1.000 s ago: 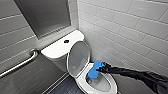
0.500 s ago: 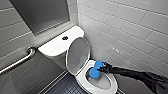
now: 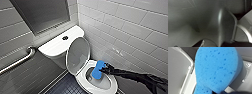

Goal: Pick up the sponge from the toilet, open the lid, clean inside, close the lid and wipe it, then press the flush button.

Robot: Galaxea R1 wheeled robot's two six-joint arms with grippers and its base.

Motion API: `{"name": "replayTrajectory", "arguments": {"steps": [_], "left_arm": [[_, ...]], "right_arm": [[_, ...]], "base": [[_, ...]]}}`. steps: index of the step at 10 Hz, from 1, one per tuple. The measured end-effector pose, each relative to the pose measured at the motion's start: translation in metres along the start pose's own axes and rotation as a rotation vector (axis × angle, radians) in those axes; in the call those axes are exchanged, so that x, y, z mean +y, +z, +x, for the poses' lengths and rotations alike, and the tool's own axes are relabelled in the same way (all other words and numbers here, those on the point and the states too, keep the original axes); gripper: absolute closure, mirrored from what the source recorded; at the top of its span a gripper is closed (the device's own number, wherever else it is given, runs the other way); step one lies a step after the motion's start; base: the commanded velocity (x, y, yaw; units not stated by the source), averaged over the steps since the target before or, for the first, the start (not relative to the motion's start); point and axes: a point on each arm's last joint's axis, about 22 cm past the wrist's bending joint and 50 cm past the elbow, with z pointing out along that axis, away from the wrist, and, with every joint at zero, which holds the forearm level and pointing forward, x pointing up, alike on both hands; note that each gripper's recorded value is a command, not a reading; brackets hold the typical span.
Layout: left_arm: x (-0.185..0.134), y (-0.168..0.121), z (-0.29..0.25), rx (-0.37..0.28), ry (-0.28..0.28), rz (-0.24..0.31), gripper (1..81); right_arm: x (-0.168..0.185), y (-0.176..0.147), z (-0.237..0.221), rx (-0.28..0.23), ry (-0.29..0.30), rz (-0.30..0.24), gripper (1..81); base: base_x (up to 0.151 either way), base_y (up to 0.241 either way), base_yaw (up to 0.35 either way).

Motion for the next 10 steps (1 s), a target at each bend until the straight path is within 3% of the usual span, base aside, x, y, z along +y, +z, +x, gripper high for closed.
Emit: {"name": "replayTrajectory", "arguments": {"steps": [5,7,10], "left_arm": [[0.018,0.007,0.0,0.001,-0.004,-0.023,1.0],[0.019,0.007,0.0,0.001,-0.006,-0.024,1.0],[0.019,0.007,0.001,0.001,-0.005,-0.024,1.0]], "right_arm": [[0.021,-0.037,-0.016,0.011,0.062,0.041,81.1],[0.049,-0.061,-0.025,0.032,0.098,0.027,81.1],[0.066,-0.078,-0.075,0.027,0.159,0.039,81.1]], "base": [[0.0,0.0,0.0],[0.0,0.0,0.0],[0.0,0.0,0.0]]}}
